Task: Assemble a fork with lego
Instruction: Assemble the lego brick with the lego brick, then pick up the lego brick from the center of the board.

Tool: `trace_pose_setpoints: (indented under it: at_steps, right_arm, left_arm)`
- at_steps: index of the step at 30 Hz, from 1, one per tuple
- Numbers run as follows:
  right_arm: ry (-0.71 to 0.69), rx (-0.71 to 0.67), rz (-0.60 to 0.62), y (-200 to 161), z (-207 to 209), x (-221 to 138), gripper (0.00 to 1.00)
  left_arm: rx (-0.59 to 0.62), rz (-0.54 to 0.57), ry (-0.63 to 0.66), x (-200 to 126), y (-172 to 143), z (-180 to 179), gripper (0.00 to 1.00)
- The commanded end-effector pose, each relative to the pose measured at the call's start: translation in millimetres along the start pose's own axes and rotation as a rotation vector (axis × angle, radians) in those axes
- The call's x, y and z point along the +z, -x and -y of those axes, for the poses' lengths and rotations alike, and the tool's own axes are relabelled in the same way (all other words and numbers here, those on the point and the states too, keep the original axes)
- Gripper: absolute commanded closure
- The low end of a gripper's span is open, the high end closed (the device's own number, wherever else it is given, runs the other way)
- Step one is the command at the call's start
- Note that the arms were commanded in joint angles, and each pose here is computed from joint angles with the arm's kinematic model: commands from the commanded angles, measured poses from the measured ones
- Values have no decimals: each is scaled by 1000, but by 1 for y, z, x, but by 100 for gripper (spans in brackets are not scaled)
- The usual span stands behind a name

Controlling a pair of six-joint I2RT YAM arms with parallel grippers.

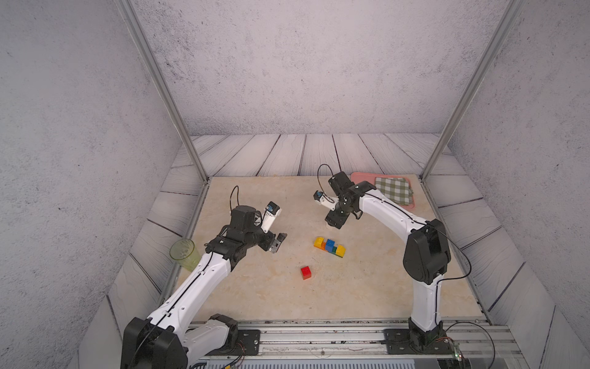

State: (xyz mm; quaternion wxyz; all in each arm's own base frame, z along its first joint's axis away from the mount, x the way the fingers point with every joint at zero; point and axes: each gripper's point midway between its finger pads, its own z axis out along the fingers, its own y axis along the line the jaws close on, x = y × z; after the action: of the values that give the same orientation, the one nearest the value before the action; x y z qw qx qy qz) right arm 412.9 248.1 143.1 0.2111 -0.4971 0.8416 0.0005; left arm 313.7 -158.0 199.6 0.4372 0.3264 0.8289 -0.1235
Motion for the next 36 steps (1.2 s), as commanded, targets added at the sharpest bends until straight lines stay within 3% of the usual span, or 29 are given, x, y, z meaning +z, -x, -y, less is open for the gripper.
trace_pose_setpoints:
  at_steps: [1, 6, 15, 25, 33, 36]
  right_arm:
    - [22, -39, -48, -8, 9, 18, 20]
    - [63, -129, -95, -15, 11, 39, 19]
    - [145, -1, -98, -12, 6, 63, 19]
    - [214, 13, -115, -20, -10, 84, 21]
    - [250, 32, -137, -23, -16, 97, 31]
    - [260, 32, -150, -26, -18, 100, 40]
  left_arm:
    - [23, 22, -3, 0, 12, -4, 2]
    - [20, -1, -17, 8, 6, -4, 2]
    - [-1, -45, -31, 25, -5, -5, 2]
    - [-14, -74, -40, 34, -15, -4, 2]
    - [-19, -89, -39, 36, -20, -4, 2]
    - [-24, -97, -41, 37, -24, -3, 2]
